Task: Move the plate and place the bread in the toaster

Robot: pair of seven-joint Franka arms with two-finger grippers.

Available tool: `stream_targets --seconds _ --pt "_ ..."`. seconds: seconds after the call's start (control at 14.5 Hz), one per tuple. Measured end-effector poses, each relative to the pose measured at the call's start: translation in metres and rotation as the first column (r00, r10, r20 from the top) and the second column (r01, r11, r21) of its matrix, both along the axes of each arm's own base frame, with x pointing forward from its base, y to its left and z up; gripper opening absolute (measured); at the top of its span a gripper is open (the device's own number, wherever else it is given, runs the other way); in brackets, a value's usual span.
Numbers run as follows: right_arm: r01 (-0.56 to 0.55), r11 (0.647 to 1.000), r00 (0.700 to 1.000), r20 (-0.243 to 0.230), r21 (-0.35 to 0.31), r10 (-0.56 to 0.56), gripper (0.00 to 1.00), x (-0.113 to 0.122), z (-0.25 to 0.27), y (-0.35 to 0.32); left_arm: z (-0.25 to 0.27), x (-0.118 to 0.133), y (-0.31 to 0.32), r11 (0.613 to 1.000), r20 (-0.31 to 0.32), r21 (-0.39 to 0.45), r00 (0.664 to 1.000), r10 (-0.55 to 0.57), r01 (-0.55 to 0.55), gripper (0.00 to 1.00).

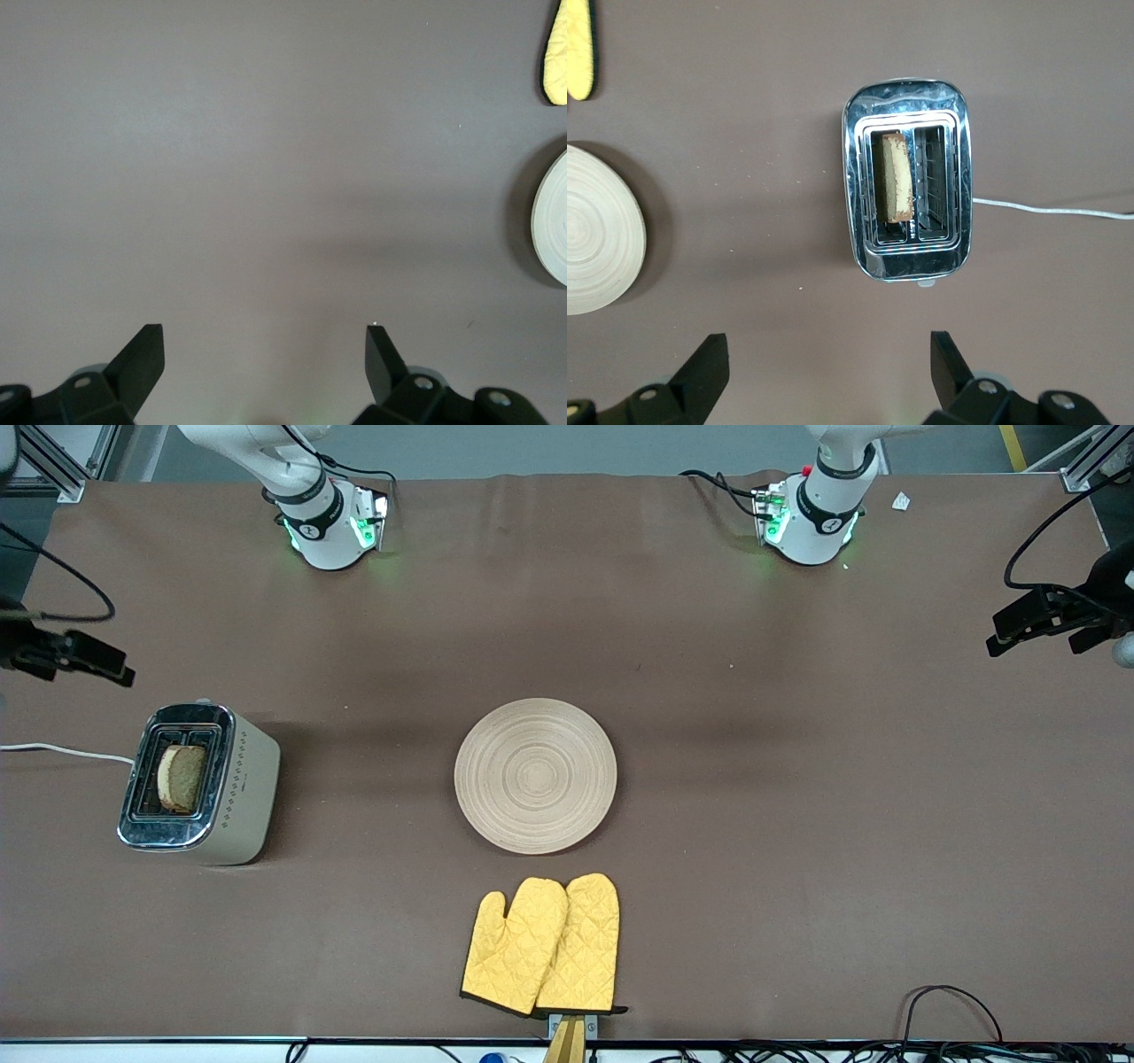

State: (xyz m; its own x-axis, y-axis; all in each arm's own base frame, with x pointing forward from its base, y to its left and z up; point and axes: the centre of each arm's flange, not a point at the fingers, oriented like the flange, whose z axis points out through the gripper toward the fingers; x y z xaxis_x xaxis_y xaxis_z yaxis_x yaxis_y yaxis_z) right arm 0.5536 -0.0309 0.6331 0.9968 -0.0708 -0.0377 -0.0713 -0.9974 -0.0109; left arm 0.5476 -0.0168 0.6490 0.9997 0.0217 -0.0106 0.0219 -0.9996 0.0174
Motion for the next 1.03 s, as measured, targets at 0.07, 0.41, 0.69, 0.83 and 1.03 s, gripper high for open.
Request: stream_targets --seconds 0.07,0.41,0.69,0.83,1.03 --pt "-0.009 1.000 1.000 0.016 0.005 0.009 1.00 -0.007 0.003 0.000 0.000 0.000 0.000 1.000 0.000 0.000 1.000 0.000 0.000 1.00" --pt "-0.040 0.999 0.999 0.029 0.008 0.040 1.00 -0.009 0.002 0.014 0.000 0.000 0.000 1.000 0.000 0.000 1.000 0.000 0.000 1.00" --pt "-0.037 0.999 0.999 0.028 0.007 0.036 1.00 -0.010 0.001 0.011 0.000 0.000 0.000 1.000 0.000 0.000 1.000 0.000 0.000 1.00" --pt "-0.038 0.999 0.999 0.028 0.006 0.038 1.00 -0.010 0.001 0.010 0.000 0.000 0.000 1.000 0.000 0.000 1.000 0.000 0.000 1.00" --pt "-0.041 0.999 0.999 0.028 0.006 0.041 1.00 -0.010 0.001 0.011 0.002 0.000 -0.001 1.000 0.005 0.000 1.000 -0.001 0.001 1.00"
